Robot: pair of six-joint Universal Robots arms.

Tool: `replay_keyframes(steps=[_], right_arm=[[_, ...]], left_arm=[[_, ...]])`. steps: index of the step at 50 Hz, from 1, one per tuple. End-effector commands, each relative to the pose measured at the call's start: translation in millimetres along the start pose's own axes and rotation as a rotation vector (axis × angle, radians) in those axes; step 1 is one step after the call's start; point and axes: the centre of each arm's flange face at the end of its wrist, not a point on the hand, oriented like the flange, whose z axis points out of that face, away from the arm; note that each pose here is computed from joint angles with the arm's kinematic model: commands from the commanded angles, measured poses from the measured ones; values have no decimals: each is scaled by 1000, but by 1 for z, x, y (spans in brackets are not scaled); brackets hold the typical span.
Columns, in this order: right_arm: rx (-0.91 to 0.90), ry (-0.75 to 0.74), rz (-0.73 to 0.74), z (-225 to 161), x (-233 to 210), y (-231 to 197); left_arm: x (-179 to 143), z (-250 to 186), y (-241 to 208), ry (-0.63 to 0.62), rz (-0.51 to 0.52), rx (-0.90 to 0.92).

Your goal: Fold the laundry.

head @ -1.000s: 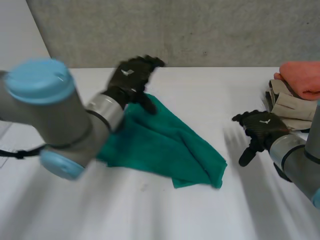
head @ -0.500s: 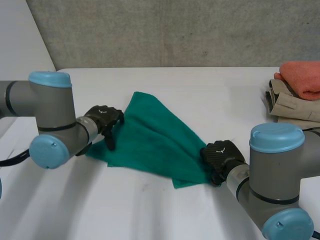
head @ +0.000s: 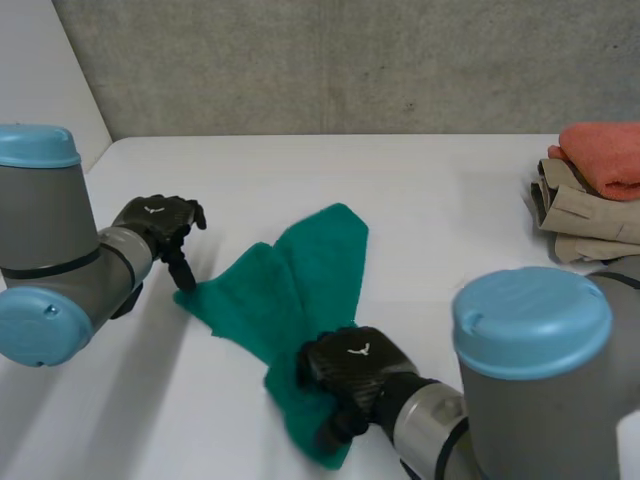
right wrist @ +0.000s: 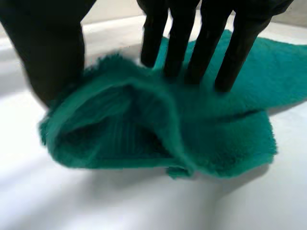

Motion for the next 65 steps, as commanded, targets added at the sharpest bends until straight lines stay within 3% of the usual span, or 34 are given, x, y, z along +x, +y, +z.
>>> replay_keyframes(steps=[1,8,20,29,37,45,53,61,65], right_arm=[[-6,134,4,-5,37,-28],[-20,178,-102,-17,53,-29],[38,218,-110,-25,66,-25],[51,239,-123,-23,73,-22],[98,287,-135,-19,90,-35],[280,323,-260,25,130,-80],[351,130,-430,102,151,-104],[306,-122,-451,156,113,-82],[260,-178,-449,172,89,-62]], left_arm=[[-3,11,18,5,28,-83],[7,28,29,41,43,-116],[12,39,38,17,72,-181],[15,47,47,23,156,-182],[15,32,21,0,176,-116],[20,-37,-57,41,170,158],[29,-107,-96,142,252,374],[42,-160,-95,224,334,484],[46,-177,-94,243,344,546]])
